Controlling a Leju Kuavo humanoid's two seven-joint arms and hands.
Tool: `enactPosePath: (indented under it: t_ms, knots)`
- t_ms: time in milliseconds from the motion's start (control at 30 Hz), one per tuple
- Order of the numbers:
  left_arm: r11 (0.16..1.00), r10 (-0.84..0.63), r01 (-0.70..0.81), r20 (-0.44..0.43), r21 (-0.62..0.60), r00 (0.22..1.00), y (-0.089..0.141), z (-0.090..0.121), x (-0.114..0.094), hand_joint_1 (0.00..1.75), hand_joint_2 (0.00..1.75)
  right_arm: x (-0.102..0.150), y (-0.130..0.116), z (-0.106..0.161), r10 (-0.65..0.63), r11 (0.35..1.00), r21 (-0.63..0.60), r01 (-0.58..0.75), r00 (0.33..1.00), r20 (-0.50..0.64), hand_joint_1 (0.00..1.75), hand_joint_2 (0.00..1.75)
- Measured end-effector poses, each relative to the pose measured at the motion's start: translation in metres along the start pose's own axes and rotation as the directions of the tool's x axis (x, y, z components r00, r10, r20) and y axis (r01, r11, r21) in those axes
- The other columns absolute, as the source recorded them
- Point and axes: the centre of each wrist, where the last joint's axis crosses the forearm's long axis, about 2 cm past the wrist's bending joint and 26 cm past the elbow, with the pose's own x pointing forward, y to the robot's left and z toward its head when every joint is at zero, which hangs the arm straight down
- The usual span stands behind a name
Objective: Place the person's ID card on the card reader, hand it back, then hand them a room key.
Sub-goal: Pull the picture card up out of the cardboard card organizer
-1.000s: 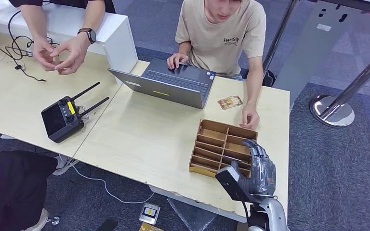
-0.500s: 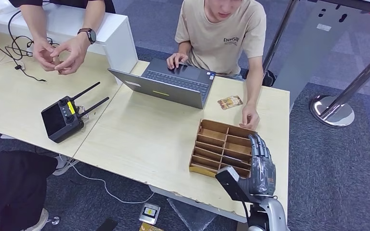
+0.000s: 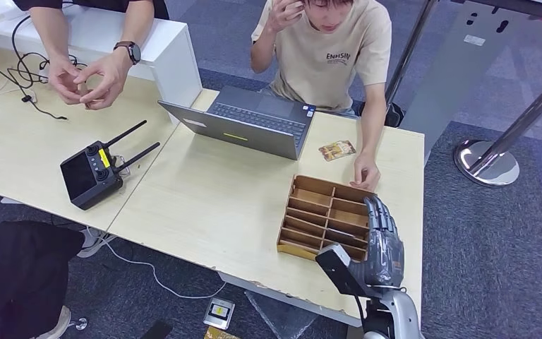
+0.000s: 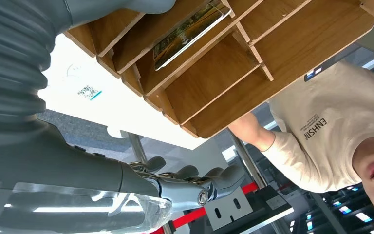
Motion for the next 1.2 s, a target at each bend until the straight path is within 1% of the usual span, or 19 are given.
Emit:
enactPosePath:
  t_ms: [33,100,133,167,200,233,300,333,367,400,500,533,567,633,667,900,1033,1067,1200]
  knots:
    - [1.0,0.0,0.0,0.0,0.0,1.0,0.0,0.0,0.0,0.0,1.75,0.0,0.0,0.0,0.0,1.0,0.001,0.0,1.0,0.0,0.16,1.75]
    - [1.0,0.0,0.0,0.0,0.0,1.0,0.0,0.0,0.0,0.0,1.75,0.0,0.0001,0.0,0.0,1.0,0.002,0.0,1.0,0.0,0.28,1.75]
    - [1.0,0.0,0.0,0.0,0.0,1.0,0.0,0.0,0.0,0.0,1.75,0.0,0.0001,0.0,0.0,1.0,0.003,0.0,1.0,0.0,0.42,1.75]
    - [1.0,0.0,0.0,0.0,0.001,1.0,0.0,0.0,0.0,0.0,1.75,0.0,0.0001,0.0001,0.0,1.0,0.003,0.0,1.0,0.0,0.62,1.75]
    - [1.0,0.0,0.0,0.0,0.001,1.0,0.0,0.0,0.0,0.0,1.75,0.0001,0.0001,0.0001,0.001,1.0,0.004,-0.001,1.0,0.0,0.74,1.75]
    - [1.0,0.0,0.0,0.0,0.001,1.0,0.0,0.0,0.0,0.0,1.75,0.0001,0.0001,0.0001,0.001,1.0,0.004,-0.001,1.0,0.0,0.75,1.75]
    - [1.0,0.001,-0.001,0.0,0.001,1.0,0.0,0.0,0.0,0.0,1.75,0.0001,0.0002,0.0001,0.001,1.0,0.005,-0.001,1.0,0.0,0.54,1.75]
    - [1.0,0.002,-0.002,-0.001,0.001,1.0,0.0,0.0,0.0,0.0,1.75,0.0001,0.0002,0.0001,0.001,1.0,0.005,-0.001,1.0,0.0,0.54,1.75]
    - [1.0,0.002,-0.002,-0.001,0.001,1.0,0.0,0.0,0.0,0.0,1.75,0.0001,0.0002,0.0001,0.001,1.0,0.006,-0.001,1.0,0.0,0.65,1.75]
    - [1.0,0.003,-0.003,-0.001,0.0,1.0,0.0,0.0,0.0,0.0,1.75,0.0001,0.0002,0.0001,0.001,1.0,0.006,-0.001,1.0,0.0,0.82,1.75]
    - [1.0,0.003,-0.003,-0.001,0.0,1.0,0.0,0.0,0.0,0.0,1.75,0.0001,0.0002,0.0001,0.001,1.0,0.006,-0.001,1.0,0.001,1.11,1.75]
    - [1.0,0.003,-0.003,-0.001,0.0,1.0,0.0,0.0,0.0,0.0,1.75,0.0002,0.0003,0.0001,0.001,1.0,0.006,-0.001,1.0,0.001,1.16,1.75]
    - [1.0,0.003,-0.003,-0.001,0.0,1.0,0.0,0.0,0.0,0.0,1.75,0.0002,0.0003,0.0002,0.001,1.0,0.006,-0.001,1.0,0.001,1.15,1.75]
    - [1.0,0.003,-0.003,-0.001,0.0,1.0,0.0,0.0,0.0,0.0,1.75,0.0003,0.0004,0.0002,0.001,1.0,0.007,-0.001,1.0,0.001,0.94,1.75]
    - [1.0,0.003,-0.003,-0.001,0.001,1.0,0.0,0.0,0.0,0.0,1.75,0.0003,0.0005,0.0003,0.001,1.0,0.007,-0.001,1.0,0.001,0.88,1.75]
    - [1.0,0.003,-0.003,-0.002,0.002,1.0,0.0001,0.0,0.0,0.0,1.75,0.0003,0.0005,0.0003,0.001,1.0,0.007,-0.001,1.0,0.004,0.82,1.75]
    - [1.0,0.005,-0.005,-0.003,0.001,1.0,0.0001,0.0,0.0,0.0,1.75,0.0003,0.0005,0.0003,0.001,1.0,0.007,-0.001,1.0,0.006,0.57,1.75]
    - [1.0,0.005,-0.005,-0.003,0.001,1.0,0.0,0.0,0.0,0.0,1.75,0.0003,0.0005,0.0003,0.001,1.0,0.007,-0.001,1.0,0.006,0.56,1.75]
    - [1.0,0.005,-0.005,-0.003,0.001,1.0,-0.0001,0.0001,0.0001,0.0,1.75,0.0004,0.0006,0.0004,0.006,1.0,0.007,-0.006,1.0,0.01,0.64,1.75]
